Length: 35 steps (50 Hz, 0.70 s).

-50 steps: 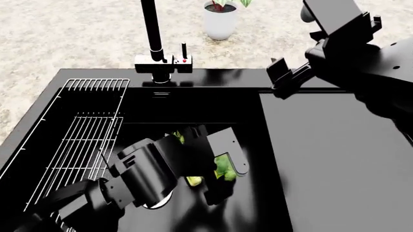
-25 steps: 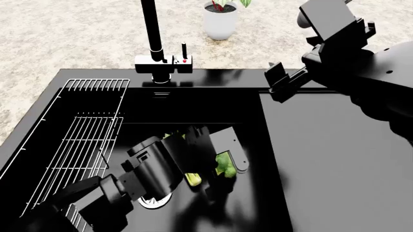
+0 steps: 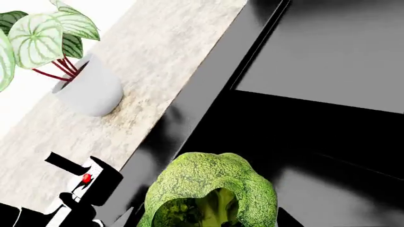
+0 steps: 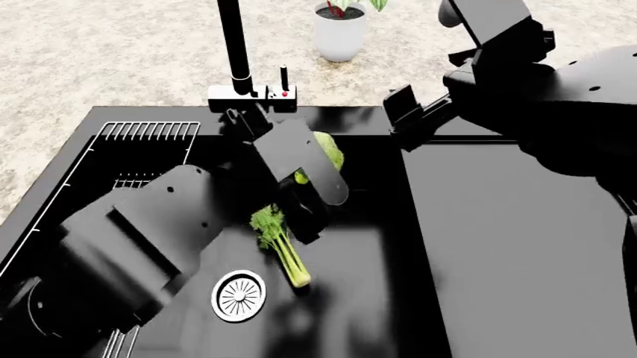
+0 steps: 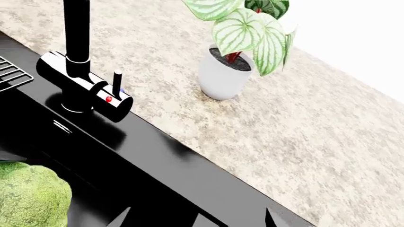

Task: Pick the vegetables from the sink and place them on the cutting board.

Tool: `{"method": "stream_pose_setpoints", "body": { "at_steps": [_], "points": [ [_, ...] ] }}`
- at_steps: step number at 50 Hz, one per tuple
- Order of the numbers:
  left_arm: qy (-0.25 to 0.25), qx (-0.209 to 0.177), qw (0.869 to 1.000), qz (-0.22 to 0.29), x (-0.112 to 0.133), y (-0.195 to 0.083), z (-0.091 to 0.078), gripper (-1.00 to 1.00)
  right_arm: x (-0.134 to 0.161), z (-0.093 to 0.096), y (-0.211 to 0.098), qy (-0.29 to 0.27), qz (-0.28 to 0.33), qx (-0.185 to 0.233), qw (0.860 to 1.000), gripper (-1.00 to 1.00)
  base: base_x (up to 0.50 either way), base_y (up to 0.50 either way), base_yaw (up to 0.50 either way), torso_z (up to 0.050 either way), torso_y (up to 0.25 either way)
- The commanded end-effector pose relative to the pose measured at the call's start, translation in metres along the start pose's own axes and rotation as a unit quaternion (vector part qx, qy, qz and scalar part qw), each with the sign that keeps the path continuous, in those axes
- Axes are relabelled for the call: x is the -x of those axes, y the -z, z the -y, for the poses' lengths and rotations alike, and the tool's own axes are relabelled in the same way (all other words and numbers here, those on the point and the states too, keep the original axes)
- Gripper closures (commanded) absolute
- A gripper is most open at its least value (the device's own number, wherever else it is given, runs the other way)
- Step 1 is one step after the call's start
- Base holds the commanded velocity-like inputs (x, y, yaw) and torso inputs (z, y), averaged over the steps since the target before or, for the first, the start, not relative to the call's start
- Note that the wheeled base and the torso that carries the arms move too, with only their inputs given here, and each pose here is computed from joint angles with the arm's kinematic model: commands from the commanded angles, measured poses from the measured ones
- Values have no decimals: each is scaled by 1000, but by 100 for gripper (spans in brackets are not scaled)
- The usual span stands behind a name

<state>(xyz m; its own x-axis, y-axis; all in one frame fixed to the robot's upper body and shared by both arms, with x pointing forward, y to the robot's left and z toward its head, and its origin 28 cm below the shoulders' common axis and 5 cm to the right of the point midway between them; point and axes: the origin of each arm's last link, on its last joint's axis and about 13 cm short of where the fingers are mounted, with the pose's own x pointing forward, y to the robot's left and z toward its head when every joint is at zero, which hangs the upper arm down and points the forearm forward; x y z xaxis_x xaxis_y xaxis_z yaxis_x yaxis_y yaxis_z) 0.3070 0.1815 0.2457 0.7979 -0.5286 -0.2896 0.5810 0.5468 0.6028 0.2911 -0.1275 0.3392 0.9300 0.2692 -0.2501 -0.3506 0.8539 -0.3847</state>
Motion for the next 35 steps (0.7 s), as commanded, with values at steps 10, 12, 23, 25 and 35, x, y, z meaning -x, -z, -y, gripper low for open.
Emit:
{"method": "stream_pose_setpoints", "body": {
  "at_steps": [10,12,23,25,35],
  "points": [
    [-273,39,961,0,57,7,-33,100,-14,-32,-7,-109,-49,-47,992,-100,0,0,0,0,0],
    [-280,44,959,-1,61,8,-34,100,-18,-37,-4,-127,-62,-55,988,-100,0,0,0,0,0],
    [-287,60,956,15,66,6,-33,100,-34,-73,4,-229,-114,-104,961,-100,0,0,0,0,0],
    [-288,62,956,17,66,6,-33,100,-38,-80,8,-231,-127,-106,959,-100,0,0,0,0,0],
    [-286,70,955,21,65,6,-33,100,-55,-105,21,-268,-159,-119,943,-100,0,0,0,0,0]
  ]
}}
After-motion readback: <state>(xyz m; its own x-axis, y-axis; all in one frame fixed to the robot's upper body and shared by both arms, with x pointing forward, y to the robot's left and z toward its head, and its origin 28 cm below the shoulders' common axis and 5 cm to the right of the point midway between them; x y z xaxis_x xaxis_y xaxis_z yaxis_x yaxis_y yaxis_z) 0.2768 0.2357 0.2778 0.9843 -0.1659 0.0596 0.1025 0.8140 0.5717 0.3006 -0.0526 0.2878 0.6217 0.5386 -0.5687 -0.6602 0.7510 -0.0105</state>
